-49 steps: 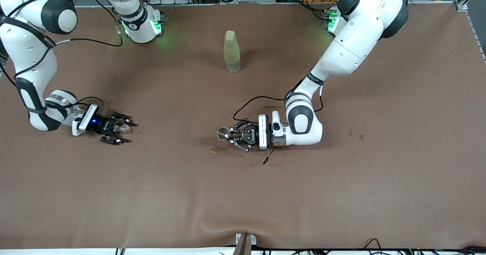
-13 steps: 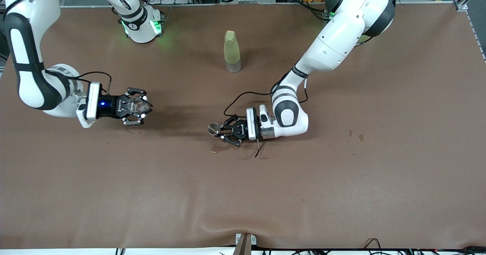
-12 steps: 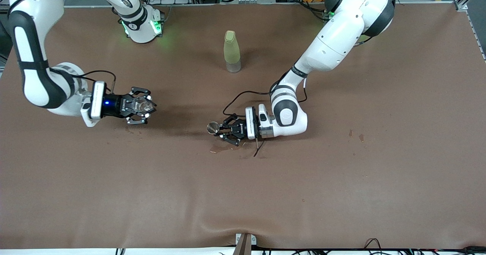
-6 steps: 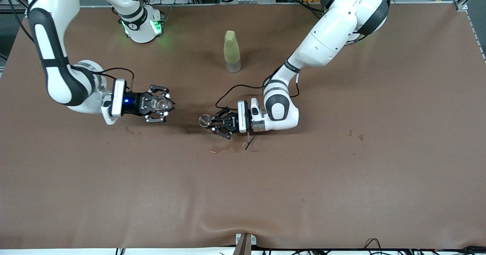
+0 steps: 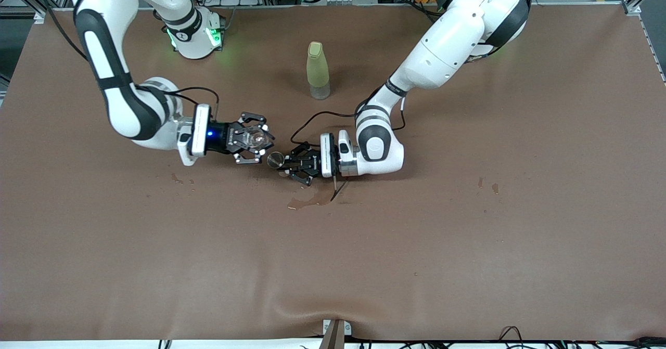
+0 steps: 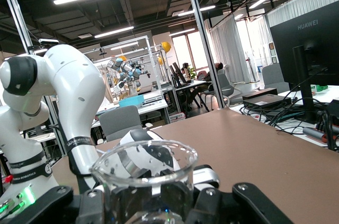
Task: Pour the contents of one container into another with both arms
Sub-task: 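Move the beaker above the jigger with the right gripper while the left gripper holds it, then tilt the glass beaker with the right gripper to pour into the jigger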
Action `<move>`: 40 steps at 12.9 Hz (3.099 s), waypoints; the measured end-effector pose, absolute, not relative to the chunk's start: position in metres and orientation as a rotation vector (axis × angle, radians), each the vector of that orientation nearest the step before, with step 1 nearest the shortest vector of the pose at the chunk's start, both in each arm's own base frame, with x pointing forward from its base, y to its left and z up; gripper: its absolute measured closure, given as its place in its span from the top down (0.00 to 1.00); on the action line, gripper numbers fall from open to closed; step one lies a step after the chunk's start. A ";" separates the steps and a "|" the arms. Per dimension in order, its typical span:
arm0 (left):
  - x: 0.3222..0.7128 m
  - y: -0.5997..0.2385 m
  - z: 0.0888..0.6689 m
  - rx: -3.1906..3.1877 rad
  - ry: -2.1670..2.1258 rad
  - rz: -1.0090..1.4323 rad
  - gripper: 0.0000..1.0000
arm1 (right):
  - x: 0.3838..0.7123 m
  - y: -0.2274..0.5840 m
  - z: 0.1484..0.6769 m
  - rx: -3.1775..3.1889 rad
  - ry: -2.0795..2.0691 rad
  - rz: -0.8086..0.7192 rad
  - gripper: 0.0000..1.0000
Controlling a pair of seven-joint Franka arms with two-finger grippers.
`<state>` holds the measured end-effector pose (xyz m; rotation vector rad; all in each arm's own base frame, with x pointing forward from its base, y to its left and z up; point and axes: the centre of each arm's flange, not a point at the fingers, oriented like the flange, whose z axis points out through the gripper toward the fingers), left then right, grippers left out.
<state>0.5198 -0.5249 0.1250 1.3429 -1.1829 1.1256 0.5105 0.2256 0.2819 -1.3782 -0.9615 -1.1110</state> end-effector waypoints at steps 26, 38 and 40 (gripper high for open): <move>0.529 -0.517 0.125 1.365 -1.169 1.144 0.21 | 0.474 0.255 0.227 -1.445 -0.880 -1.111 0.17; 0.534 -0.513 0.126 1.368 -1.163 1.151 0.21 | 0.474 0.259 0.231 -1.501 -0.654 -0.898 0.17; 0.539 -0.509 0.128 1.354 -1.151 1.161 0.21 | 0.475 0.260 0.234 -1.504 -0.625 -0.873 0.17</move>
